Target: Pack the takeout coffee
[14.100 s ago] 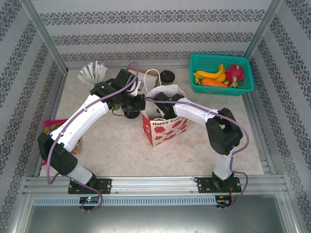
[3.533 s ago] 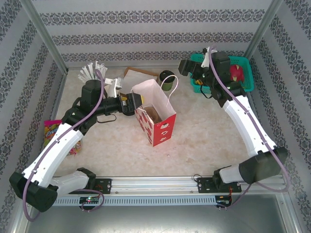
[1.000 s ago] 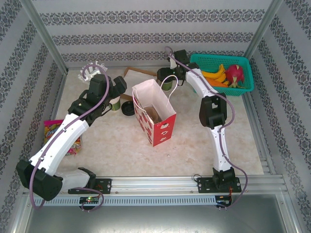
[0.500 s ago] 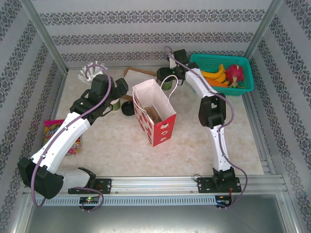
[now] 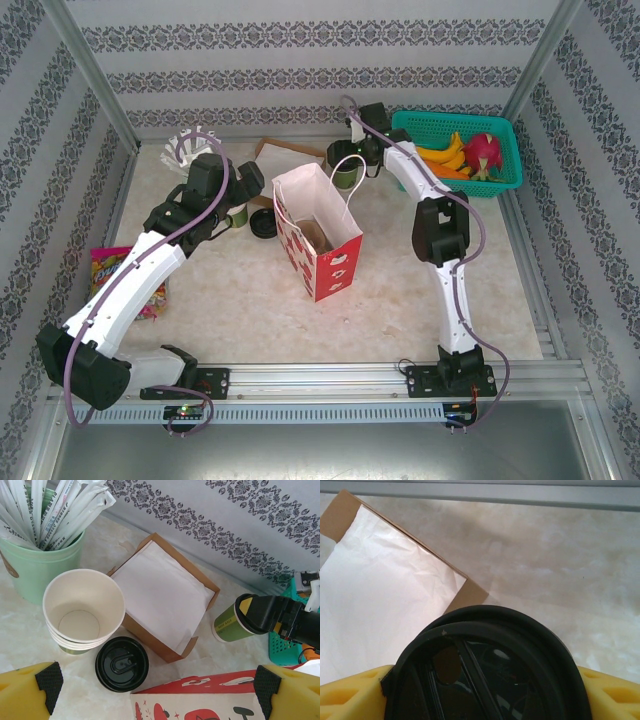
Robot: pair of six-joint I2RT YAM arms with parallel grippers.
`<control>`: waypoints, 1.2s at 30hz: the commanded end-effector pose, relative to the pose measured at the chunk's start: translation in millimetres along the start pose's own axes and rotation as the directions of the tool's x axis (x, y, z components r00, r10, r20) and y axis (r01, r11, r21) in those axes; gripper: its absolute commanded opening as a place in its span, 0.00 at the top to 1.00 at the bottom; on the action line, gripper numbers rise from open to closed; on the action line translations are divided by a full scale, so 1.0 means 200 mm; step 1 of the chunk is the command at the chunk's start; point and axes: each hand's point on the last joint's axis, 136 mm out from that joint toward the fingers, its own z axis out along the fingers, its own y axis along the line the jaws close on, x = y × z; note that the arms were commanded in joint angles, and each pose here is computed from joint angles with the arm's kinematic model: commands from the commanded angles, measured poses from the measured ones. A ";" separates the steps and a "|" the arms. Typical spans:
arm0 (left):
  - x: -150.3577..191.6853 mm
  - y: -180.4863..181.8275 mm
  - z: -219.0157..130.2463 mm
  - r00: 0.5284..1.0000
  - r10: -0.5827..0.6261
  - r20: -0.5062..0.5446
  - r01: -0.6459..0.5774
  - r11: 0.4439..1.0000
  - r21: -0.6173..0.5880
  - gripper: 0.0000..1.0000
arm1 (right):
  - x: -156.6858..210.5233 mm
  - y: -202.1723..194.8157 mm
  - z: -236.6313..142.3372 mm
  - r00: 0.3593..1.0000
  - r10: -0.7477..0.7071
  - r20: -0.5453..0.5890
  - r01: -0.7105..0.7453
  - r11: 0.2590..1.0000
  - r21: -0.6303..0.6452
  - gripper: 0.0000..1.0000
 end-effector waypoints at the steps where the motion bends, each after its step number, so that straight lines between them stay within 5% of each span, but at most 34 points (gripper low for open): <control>1: -0.06 -0.04 -0.05 1.000 0.022 0.008 -0.022 0.999 0.041 0.00 | 0.01 0.00 -0.13 1.000 0.021 -0.007 -0.021 1.000 0.007 0.30; 9: -0.07 -0.16 -0.09 0.997 0.078 0.006 -0.077 0.982 0.173 0.00 | 0.24 -0.03 -0.28 0.999 0.044 -0.025 -0.043 0.998 0.037 0.31; 36: -0.05 -0.26 -0.17 0.991 0.133 0.018 -0.132 0.939 0.318 0.00 | 1.08 -0.14 -0.74 0.988 0.151 -0.040 -0.145 0.982 0.121 0.27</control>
